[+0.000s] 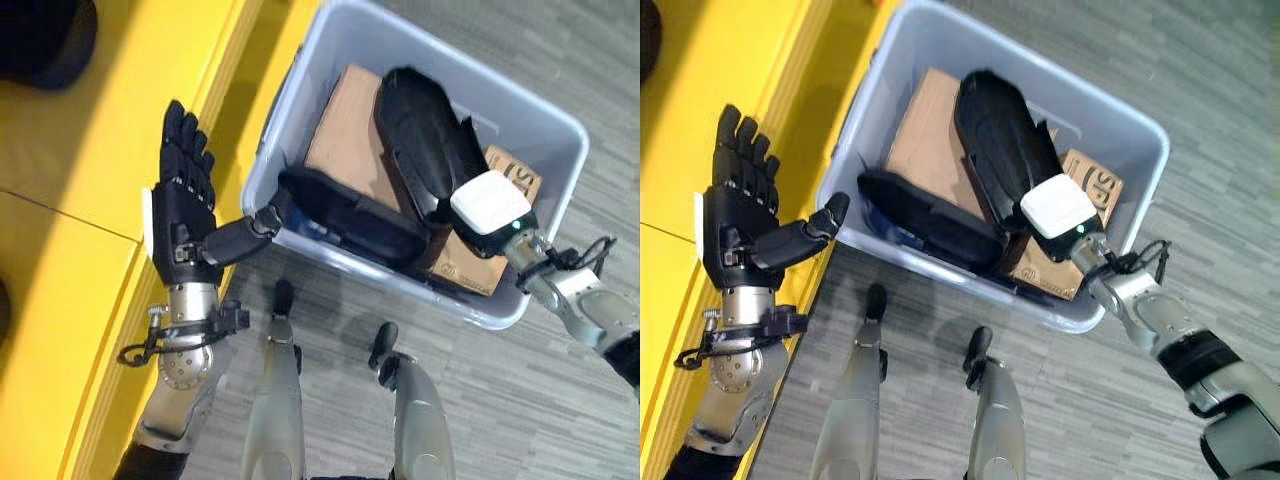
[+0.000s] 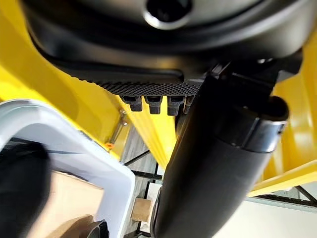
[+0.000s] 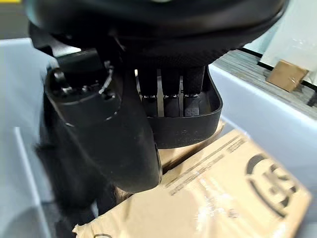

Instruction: Move parts from the plastic box to the shelf.

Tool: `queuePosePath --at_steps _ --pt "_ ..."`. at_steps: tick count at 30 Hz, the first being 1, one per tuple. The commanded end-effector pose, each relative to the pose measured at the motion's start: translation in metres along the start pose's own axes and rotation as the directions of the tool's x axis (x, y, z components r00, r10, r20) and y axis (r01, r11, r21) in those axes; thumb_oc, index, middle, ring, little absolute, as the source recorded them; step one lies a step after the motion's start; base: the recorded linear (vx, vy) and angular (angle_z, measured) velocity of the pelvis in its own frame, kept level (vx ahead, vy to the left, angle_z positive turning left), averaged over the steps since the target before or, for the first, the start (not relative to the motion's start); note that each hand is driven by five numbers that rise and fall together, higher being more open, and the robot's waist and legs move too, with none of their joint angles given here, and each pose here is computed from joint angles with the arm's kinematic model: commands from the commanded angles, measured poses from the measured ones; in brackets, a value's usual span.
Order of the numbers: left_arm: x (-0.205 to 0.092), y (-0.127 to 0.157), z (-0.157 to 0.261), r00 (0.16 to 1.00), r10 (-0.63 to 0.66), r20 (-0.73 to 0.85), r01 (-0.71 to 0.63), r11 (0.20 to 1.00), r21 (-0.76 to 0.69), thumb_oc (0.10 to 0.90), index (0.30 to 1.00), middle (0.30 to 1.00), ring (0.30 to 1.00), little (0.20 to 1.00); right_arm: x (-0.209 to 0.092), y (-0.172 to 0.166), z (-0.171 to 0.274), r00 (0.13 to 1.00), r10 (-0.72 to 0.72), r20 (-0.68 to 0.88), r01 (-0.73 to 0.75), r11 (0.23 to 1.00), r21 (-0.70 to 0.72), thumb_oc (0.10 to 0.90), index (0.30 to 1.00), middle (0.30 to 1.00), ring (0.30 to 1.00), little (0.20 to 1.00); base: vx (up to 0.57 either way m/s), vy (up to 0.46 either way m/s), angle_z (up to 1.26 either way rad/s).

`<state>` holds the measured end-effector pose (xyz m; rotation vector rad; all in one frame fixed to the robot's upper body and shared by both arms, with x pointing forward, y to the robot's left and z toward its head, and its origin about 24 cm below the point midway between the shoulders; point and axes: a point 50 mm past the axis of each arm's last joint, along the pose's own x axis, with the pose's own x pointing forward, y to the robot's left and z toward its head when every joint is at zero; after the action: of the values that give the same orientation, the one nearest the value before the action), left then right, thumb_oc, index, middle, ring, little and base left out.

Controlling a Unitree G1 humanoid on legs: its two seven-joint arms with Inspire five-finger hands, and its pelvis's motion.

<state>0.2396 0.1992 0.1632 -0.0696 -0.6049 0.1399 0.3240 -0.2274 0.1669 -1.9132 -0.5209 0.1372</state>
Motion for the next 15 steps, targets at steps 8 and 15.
queuePosePath --at_steps 8,15 --pt "0.007 0.002 0.037 0.978 -0.089 0.191 0.087 0.996 0.017 0.900 1.000 1.000 1.000 1.000 -0.007 -0.113 -0.024 0.922 -0.381 0.070 0.388 0.908 -0.162 0.400 0.300 0.300 0.300 0.300 0.06 0.010 -0.08" --pt "-0.001 0.009 0.027 0.987 -0.109 0.116 0.105 0.994 0.042 0.900 1.000 1.000 1.000 1.000 -0.017 -0.126 -0.017 0.900 -0.419 0.118 0.434 0.888 -0.152 0.400 0.300 0.300 0.300 0.300 0.07 0.003 -0.08"
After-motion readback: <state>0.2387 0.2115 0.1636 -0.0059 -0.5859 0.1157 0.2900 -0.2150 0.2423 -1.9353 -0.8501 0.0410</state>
